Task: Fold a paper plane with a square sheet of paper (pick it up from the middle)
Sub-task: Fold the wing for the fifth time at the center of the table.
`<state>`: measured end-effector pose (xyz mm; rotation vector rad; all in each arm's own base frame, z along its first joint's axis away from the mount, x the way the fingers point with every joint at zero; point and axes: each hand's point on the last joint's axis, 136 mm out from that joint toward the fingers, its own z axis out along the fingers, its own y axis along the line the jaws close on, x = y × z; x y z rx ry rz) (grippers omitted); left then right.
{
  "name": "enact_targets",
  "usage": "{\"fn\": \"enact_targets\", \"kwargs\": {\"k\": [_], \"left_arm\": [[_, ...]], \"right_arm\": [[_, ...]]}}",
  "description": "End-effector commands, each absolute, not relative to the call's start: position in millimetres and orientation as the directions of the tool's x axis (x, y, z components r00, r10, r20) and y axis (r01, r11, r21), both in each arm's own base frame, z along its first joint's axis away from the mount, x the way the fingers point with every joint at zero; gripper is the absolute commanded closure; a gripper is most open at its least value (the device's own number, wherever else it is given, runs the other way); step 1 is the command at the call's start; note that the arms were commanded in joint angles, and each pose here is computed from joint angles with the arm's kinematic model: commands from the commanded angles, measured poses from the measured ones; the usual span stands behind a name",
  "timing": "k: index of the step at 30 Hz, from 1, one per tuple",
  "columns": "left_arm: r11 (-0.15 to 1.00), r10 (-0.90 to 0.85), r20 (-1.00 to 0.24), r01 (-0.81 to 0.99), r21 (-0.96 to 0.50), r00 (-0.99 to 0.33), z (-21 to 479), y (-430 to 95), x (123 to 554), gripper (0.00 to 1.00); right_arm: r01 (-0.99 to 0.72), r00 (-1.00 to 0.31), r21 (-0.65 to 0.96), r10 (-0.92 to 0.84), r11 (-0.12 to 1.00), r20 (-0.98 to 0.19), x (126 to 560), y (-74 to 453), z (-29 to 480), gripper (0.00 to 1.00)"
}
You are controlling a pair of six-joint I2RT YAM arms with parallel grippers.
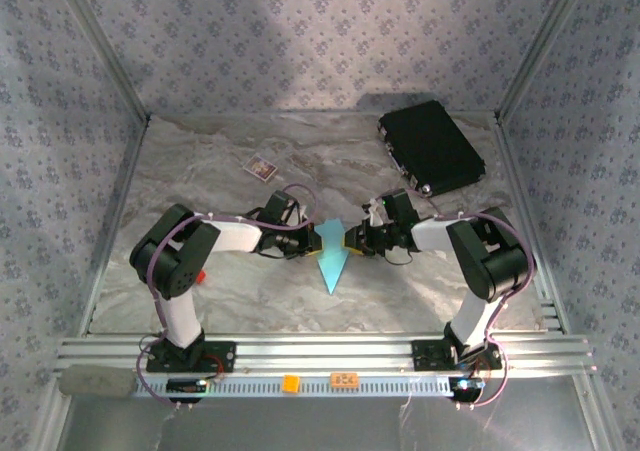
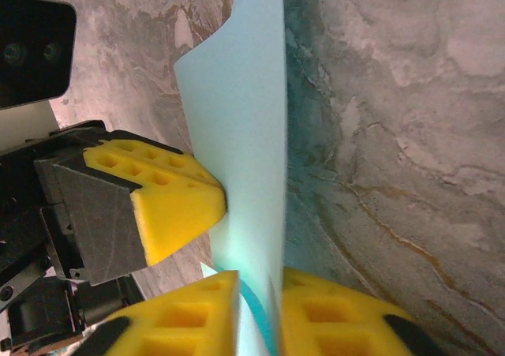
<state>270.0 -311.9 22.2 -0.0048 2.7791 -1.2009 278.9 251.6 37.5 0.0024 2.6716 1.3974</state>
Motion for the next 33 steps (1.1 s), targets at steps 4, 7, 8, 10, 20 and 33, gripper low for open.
{"fn": "enact_targets", "kwargs": {"k": [4,7,8,10,20,33], "left_arm": [[0.651,-0.077,-0.155,0.068,-0.756,-0.985,56.0,-314.7,281.2,0.93],[0.648,-0.096,-0.184,0.079,-0.757,-0.978,72.4,-313.9,285.6,0.85],[0.649,-0.101,-0.186,0.077,-0.757,-0.977,74.7,-313.2,285.7,0.84],[0.652,-0.109,-0.169,0.058,-0.756,-0.98,74.9,-312.6,283.7,0.84],[0.698,-0.116,-0.067,-0.034,-0.715,-0.991,37.2,-311.7,267.2,0.95],[0.742,-0.094,-0.017,-0.059,-0.667,-0.995,3.0,-302.6,255.3,1.0]], "right_arm": [[0.026,-0.988,0.806,0.137,0.592,-0.068,273.3,244.0,37.5,0.97],[0.104,-0.967,0.811,0.249,0.576,-0.053,276.0,244.0,38.6,0.98],[0.129,-0.958,0.81,0.283,0.572,-0.048,275.8,243.5,37.7,0.98],[0.191,-0.936,0.795,0.352,0.576,-0.03,275.0,241.2,33.8,0.97],[0.285,-0.887,0.779,0.462,0.558,-0.006,267.5,244.9,25.9,0.97],[0.097,-0.951,0.841,0.3,0.532,-0.08,271.3,266.7,47.5,0.72]]}}
